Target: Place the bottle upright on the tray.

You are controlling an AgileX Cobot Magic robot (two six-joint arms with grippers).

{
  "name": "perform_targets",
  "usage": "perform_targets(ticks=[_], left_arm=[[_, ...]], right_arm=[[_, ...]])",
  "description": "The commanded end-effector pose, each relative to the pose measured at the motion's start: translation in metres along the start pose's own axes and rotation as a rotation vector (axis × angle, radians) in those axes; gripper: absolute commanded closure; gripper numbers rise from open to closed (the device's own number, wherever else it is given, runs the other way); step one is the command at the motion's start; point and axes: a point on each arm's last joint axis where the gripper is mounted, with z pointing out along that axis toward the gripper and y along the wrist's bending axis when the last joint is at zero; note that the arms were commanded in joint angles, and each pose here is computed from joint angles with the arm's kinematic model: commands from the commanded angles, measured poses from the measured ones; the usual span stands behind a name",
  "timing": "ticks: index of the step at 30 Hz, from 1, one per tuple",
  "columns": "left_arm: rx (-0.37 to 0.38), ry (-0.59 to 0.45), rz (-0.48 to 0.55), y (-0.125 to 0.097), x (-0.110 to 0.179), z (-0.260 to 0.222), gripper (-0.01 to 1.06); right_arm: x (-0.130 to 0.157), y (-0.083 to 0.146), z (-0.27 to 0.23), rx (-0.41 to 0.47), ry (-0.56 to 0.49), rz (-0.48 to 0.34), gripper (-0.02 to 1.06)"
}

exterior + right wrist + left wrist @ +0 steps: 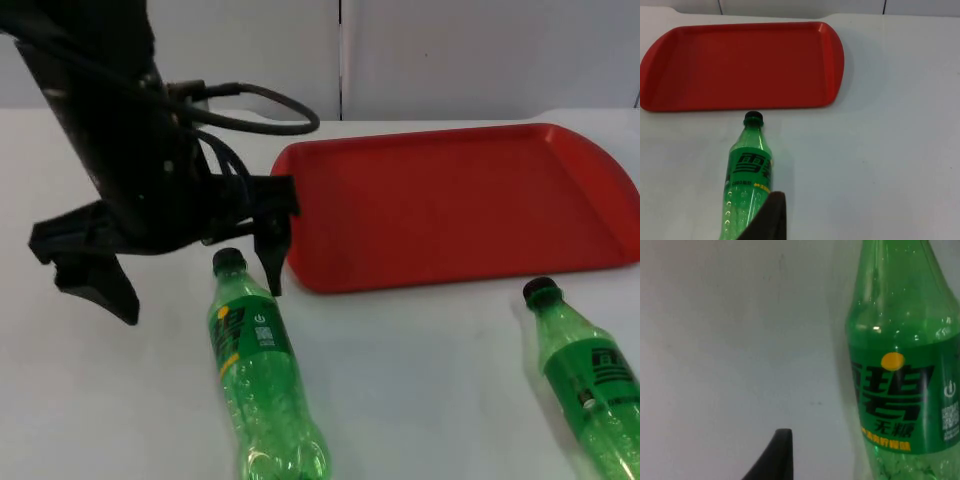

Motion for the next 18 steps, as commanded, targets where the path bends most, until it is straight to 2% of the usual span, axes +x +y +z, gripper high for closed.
perform_targets(ticks=[1,7,18], left_arm=[[0.011,-0.003,-0.026,-0.006,0.000,0.009,0.00],[0.028,-0.001,-0.049,-0.009,-0.003,0.024,0.00],[0.008,-0.002,-0.018,-0.018,-0.013,0.047,0.00]], right_arm=[[0.000,0.000,0.000,0.003,-0.008,0.004,0.00],[0.000,0.000,0.000,0.003,-0.008,0.004,0.00],[0.000,0.000,0.000,0.003,-0.008,0.004,0.00]])
